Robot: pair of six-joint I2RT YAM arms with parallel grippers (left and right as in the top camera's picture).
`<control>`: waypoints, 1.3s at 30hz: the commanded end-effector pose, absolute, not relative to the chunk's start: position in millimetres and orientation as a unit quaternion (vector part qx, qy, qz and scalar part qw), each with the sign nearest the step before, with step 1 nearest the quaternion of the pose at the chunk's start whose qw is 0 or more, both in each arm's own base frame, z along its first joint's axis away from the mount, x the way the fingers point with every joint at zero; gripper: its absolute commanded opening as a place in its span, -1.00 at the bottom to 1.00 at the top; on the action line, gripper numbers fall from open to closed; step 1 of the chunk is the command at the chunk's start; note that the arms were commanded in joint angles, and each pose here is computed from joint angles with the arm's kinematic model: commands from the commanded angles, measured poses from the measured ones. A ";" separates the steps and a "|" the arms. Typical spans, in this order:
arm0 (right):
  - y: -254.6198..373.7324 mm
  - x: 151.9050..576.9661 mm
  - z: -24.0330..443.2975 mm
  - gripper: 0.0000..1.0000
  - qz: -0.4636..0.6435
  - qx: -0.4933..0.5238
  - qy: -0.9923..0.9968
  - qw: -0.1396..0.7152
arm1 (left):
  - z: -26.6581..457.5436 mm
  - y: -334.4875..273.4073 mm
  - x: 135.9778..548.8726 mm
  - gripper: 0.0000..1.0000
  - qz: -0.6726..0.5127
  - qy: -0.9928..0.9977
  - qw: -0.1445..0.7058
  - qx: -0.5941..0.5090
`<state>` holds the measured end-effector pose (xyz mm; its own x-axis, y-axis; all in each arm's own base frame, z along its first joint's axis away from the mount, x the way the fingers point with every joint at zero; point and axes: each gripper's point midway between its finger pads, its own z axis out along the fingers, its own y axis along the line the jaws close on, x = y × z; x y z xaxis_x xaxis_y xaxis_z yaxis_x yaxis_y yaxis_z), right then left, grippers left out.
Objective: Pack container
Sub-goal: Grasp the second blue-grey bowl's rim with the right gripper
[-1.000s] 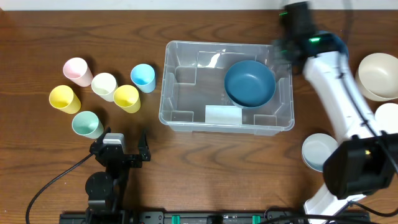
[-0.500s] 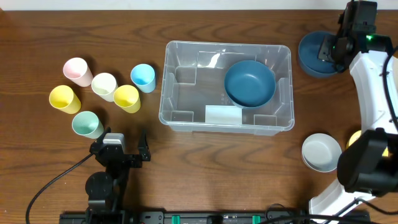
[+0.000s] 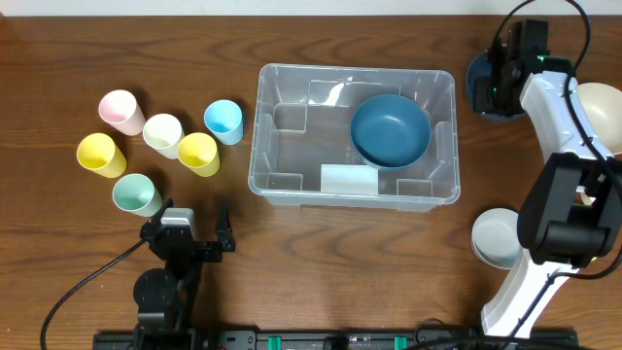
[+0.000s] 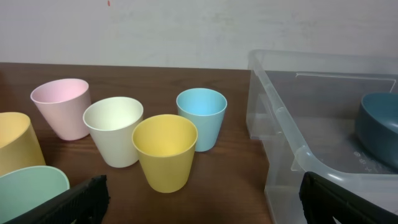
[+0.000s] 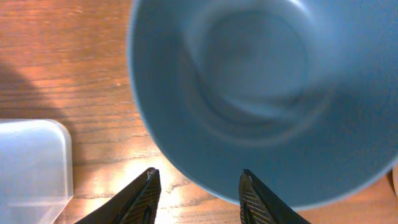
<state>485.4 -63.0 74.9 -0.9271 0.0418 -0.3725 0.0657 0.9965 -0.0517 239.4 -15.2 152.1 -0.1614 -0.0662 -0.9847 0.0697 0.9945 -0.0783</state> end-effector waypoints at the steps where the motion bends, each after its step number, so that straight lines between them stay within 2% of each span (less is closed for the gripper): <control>1: -49.1 492.1 80.8 -0.14 -0.013 -0.026 0.979 0.202 | 136.8 -14.0 239.7 0.96 -0.046 0.771 0.635 0.001; 17: -49.9 494.4 52.6 -0.16 -0.012 -0.037 0.982 0.182 | 136.8 -14.0 239.7 0.96 -0.046 0.771 0.635 0.001; 26: -51.3 498.0 51.5 -0.42 -0.013 -0.036 0.981 0.188 | 136.7 -14.0 239.7 0.96 -0.046 0.771 0.635 0.001; 34: -52.4 500.9 52.7 -0.92 -0.016 -0.036 0.980 0.194 | 136.8 -14.0 239.7 0.96 -0.046 0.771 0.635 0.001; 39: -52.9 504.0 54.2 -0.97 -0.017 -0.032 0.979 0.201 | 136.8 -14.0 239.7 0.96 -0.046 0.771 0.635 0.001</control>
<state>499.1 -57.2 50.0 -0.9238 -0.0706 -0.3764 -0.0538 0.9970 -0.0551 239.3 -15.2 152.0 -0.1618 -0.0662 -0.9846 0.0697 0.9945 -0.0783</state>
